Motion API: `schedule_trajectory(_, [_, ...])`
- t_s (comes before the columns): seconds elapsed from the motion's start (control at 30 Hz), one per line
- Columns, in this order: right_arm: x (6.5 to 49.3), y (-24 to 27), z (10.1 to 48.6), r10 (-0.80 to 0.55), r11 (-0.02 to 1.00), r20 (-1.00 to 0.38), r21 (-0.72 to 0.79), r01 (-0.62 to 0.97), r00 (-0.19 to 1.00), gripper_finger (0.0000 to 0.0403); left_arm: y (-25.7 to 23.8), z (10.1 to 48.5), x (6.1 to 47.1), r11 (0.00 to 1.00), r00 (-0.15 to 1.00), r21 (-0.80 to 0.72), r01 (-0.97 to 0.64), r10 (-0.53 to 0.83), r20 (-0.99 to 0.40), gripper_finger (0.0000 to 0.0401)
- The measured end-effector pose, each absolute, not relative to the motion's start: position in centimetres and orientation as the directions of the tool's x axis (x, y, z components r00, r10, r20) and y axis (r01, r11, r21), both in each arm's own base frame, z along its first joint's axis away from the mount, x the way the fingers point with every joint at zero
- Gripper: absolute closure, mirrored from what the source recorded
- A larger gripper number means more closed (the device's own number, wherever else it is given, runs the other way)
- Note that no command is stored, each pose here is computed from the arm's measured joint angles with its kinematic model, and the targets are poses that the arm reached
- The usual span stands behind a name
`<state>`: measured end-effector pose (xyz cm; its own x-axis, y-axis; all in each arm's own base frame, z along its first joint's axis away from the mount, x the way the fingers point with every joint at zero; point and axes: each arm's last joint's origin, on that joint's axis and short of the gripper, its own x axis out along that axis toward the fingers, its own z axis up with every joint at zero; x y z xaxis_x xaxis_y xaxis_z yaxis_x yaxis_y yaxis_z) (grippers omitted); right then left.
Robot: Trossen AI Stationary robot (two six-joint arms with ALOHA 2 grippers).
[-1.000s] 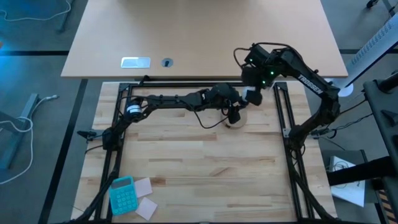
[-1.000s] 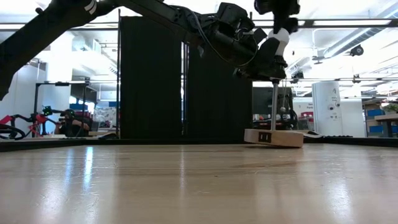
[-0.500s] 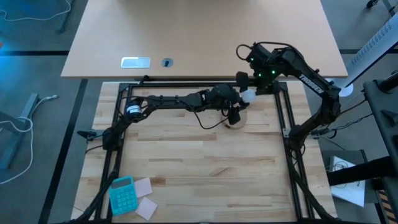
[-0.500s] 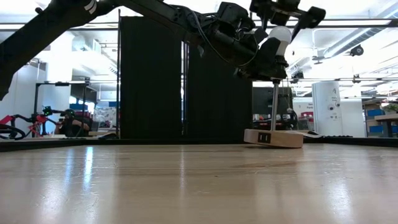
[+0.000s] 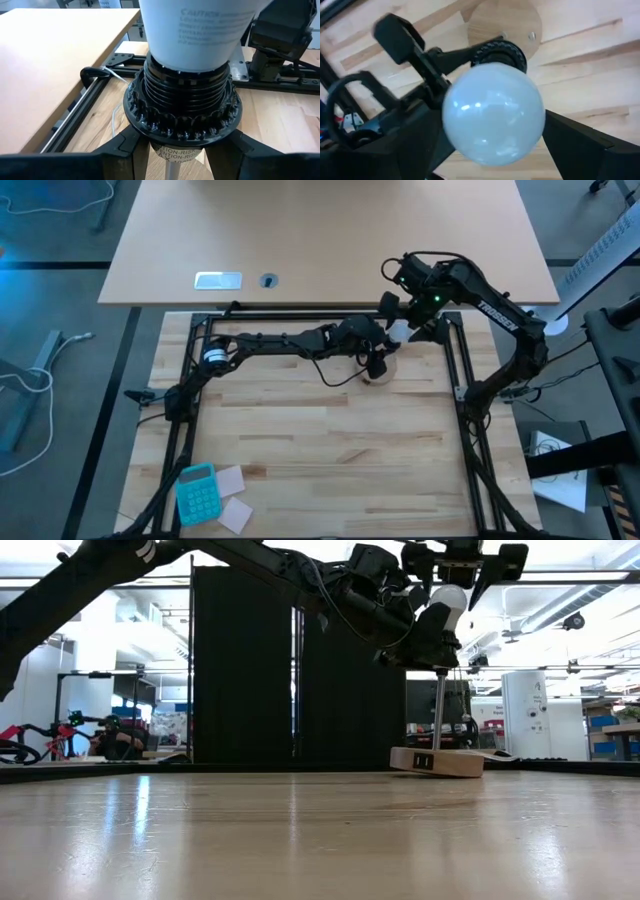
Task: Screw lightbulb
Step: Remove the lightbulb from the lamp
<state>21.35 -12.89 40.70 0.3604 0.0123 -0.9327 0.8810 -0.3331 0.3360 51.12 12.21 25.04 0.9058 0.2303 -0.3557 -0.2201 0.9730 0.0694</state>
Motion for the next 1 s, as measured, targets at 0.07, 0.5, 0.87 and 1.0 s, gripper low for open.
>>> schedule_trajectory(0.07, [21.39,-12.93,40.34,0.02,-0.347,-0.937,0.321,0.881,0.349,0.0088,12.21,25.04,51.12,0.973,0.906,0.07,-0.22,0.231,-0.356,0.0256])
schedule_trajectory(0.5, [21.18,-13.59,40.02,0.005,-0.058,-0.944,0.328,0.943,0.329,0.0138,12.09,25.03,51.15,0.975,0.908,0.096,-0.198,0.22,-0.356,0.0256])
schedule_trajectory(0.87, [21.26,-13.74,39.86,0.0,0.999,-0.949,0.013,0.038,0.315,0.0144,12.0,24.99,51.16,0.978,0.91,0.109,-0.178,0.206,-0.359,0.0256])
schedule_trajectory(1.0, [21.41,-13.56,39.86,-0.016,0.989,-0.952,-0.06,-0.133,0.307,0.014,11.99,24.99,51.16,0.978,0.91,0.107,-0.179,0.206,-0.36,0.0256])
